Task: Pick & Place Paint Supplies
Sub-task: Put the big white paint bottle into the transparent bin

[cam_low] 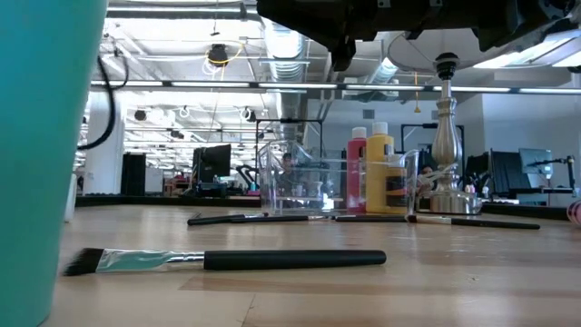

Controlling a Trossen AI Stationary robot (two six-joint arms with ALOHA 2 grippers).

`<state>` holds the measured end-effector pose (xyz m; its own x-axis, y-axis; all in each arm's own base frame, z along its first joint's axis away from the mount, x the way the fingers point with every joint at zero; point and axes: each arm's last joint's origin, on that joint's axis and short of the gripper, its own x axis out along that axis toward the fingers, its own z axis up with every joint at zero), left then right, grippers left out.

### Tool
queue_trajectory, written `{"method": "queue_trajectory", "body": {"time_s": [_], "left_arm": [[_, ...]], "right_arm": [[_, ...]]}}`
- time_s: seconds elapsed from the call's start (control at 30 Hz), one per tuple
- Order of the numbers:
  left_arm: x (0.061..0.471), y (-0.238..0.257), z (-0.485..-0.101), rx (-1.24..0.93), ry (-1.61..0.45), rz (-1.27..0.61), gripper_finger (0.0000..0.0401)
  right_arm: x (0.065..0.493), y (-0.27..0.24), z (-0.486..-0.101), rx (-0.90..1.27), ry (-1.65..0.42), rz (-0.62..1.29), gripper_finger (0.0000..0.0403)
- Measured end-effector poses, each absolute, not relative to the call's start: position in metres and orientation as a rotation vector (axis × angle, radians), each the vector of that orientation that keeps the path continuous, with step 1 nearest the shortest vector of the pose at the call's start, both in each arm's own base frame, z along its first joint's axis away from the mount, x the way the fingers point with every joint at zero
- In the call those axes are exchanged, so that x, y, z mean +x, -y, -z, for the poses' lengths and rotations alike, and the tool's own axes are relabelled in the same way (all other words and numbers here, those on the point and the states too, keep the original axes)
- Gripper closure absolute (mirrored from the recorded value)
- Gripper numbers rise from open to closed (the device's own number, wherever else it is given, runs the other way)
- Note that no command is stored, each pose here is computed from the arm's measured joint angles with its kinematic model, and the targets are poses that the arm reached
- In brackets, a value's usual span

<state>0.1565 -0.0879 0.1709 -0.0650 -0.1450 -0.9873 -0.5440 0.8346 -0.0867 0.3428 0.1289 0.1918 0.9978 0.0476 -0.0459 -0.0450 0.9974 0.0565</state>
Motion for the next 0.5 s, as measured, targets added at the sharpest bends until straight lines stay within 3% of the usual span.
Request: {"method": "queue_trajectory", "body": {"time_s": [0.3,0.5], "left_arm": [[0.151,0.089,-0.148,-0.485,-1.607,-0.402,0.0114],[0.147,0.086,-0.136,-0.449,-1.596,-0.356,0.0176]], "right_arm": [[0.343,-0.129,-0.192,0.055,-0.048,-0.046,0.0334],[0.343,-0.128,-0.191,0.053,-0.052,-0.044,0.0334]]}}
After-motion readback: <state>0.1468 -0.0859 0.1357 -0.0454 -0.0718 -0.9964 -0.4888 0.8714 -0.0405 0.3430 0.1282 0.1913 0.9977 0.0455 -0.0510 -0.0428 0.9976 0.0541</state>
